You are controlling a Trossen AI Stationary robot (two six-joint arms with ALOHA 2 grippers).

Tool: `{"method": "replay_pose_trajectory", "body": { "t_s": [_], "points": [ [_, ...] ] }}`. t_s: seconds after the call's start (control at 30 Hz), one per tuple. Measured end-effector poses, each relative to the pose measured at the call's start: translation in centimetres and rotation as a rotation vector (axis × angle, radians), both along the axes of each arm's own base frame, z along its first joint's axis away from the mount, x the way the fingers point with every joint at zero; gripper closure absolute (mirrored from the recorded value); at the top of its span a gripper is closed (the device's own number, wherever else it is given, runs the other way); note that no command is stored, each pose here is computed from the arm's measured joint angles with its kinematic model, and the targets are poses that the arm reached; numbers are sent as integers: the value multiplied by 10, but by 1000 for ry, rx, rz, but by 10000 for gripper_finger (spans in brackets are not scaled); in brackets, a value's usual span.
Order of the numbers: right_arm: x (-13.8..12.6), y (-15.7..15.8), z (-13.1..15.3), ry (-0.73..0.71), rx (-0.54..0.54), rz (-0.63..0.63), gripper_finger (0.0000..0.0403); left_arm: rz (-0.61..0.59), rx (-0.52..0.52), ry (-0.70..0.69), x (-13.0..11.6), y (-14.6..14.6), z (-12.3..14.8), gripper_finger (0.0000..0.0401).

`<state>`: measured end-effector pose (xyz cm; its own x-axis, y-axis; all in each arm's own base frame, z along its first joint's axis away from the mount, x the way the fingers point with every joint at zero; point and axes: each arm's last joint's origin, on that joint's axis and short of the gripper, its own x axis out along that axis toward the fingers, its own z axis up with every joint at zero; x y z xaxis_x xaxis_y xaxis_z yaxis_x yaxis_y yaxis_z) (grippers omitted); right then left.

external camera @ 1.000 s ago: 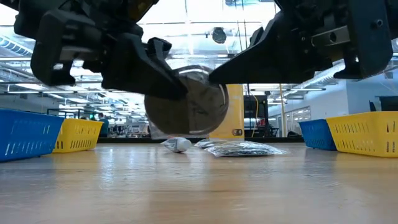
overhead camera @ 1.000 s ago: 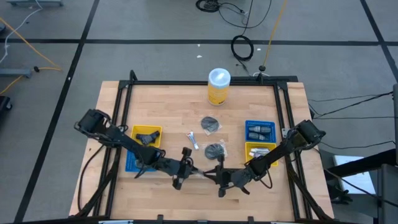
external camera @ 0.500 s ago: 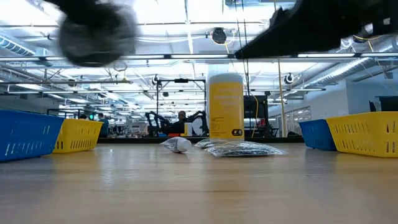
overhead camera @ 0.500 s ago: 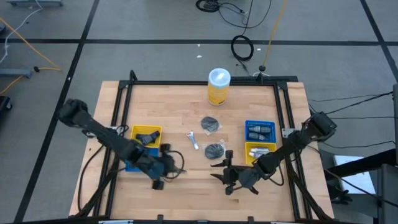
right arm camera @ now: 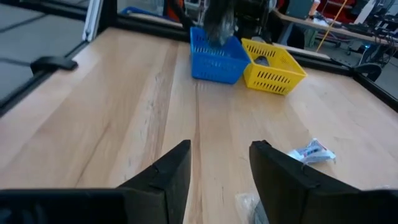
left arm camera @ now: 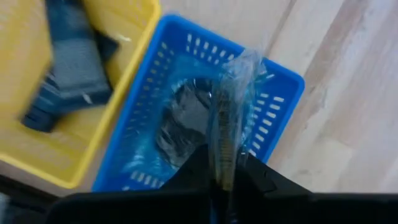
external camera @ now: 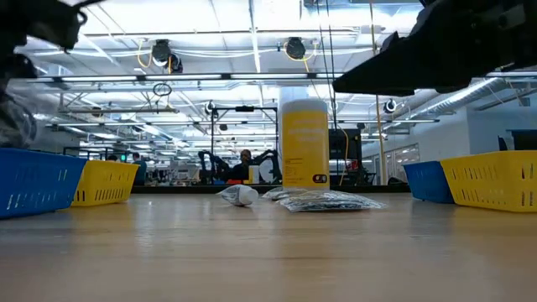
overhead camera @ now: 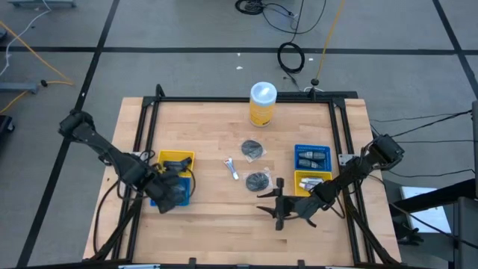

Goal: Pick & Place Travel size toiletries
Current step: Put the black hairbrush into the left blue bin

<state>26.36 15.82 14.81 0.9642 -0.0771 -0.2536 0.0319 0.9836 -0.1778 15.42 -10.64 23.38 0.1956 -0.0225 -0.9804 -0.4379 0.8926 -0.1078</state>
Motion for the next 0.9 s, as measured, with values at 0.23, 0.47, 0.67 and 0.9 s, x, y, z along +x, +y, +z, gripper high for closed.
{"method": "replay_pose_trajectory", "body": {
  "t_s": [0.23,0.47,0.67,0.9],
  "points": [
    [-1,0,0,-11,7,1,249,44,-96,-159,-19,13,-15,381],
    [-1,0,0,-11,6,1,251,95,-248,-298,-32,22,-47,328],
    [-1,0,0,-11,6,1,254,93,-298,-310,-38,25,-65,332],
    [-1,-1,0,-11,6,1,253,27,-318,-329,-39,25,-60,278]
  ]
}}
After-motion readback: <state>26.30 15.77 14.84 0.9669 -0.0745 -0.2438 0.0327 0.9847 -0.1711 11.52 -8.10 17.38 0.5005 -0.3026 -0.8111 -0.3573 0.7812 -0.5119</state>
